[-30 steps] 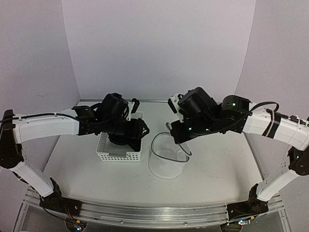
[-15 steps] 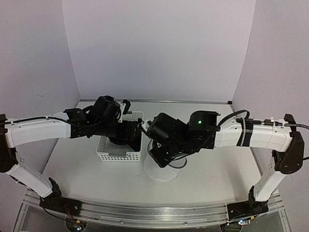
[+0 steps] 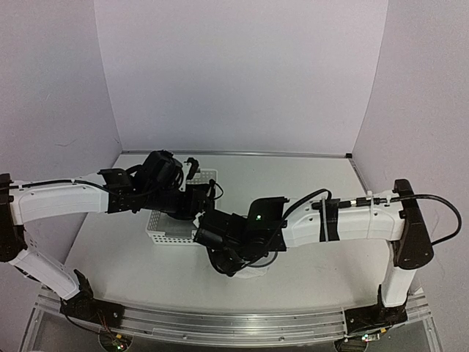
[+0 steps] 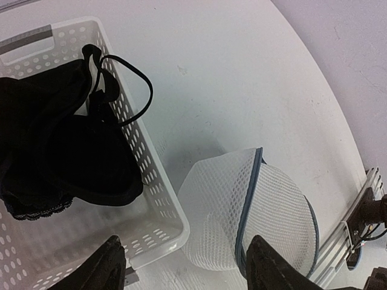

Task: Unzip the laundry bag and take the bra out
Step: Close the laundry bag at the center of the board.

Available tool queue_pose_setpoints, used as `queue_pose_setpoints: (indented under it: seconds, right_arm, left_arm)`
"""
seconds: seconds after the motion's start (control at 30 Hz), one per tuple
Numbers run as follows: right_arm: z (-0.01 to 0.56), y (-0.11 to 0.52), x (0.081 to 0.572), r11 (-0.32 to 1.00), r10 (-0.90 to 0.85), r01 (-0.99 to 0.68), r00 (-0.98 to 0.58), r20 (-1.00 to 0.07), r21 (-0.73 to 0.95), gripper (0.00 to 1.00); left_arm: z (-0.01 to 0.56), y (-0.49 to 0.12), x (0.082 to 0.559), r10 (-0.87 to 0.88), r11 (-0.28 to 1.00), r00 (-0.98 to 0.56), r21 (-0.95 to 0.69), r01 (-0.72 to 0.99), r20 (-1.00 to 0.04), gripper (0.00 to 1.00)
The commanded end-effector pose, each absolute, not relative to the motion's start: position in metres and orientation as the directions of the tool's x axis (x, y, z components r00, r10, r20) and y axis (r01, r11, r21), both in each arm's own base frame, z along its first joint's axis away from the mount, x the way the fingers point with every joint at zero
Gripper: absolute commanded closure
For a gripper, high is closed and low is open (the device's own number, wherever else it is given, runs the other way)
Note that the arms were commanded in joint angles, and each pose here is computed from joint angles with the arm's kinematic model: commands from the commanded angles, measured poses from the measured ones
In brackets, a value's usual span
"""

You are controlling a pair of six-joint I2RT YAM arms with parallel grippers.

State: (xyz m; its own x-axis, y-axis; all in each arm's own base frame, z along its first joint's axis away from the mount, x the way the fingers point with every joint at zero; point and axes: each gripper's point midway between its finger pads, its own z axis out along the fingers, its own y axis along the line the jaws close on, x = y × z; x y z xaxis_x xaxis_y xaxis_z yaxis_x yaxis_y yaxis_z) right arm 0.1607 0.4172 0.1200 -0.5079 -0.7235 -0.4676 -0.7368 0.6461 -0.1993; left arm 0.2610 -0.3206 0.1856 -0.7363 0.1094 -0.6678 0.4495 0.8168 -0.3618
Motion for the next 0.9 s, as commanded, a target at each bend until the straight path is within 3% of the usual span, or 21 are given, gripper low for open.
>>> queue_pose_setpoints:
  seconds: [0.0, 0.57, 0.7, 0.87]
  right_arm:
    - [0.126, 0.438, 0.164, 0.650, -0.694, -0.739, -0.482, -0.534, -0.178, 1.00]
    - [0.032, 0.435, 0.148, 0.649, -0.697, -0.754, -0.539, -0.474, -0.097, 1.00]
    - [0.036, 0.436, 0.147, 0.653, -0.688, -0.752, -0.540, -0.485, -0.089, 0.95]
    - [0.070, 0.440, 0.152, 0.670, -0.643, -0.739, -0.533, -0.549, -0.068, 0.80]
  left_arm:
    - [0.198, -0.336, 0.250, 0.111, 0.733, -0.731, -0.442, 0.518, -0.673, 0.32]
    - [0.180, -0.357, 0.233, 0.157, 0.676, -0.765, -0.497, 0.544, -0.625, 0.34]
    - [0.178, -0.354, 0.232, 0.150, 0.683, -0.769, -0.498, 0.535, -0.621, 0.34]
    - [0.180, -0.352, 0.233, 0.141, 0.684, -0.766, -0.498, 0.533, -0.627, 0.34]
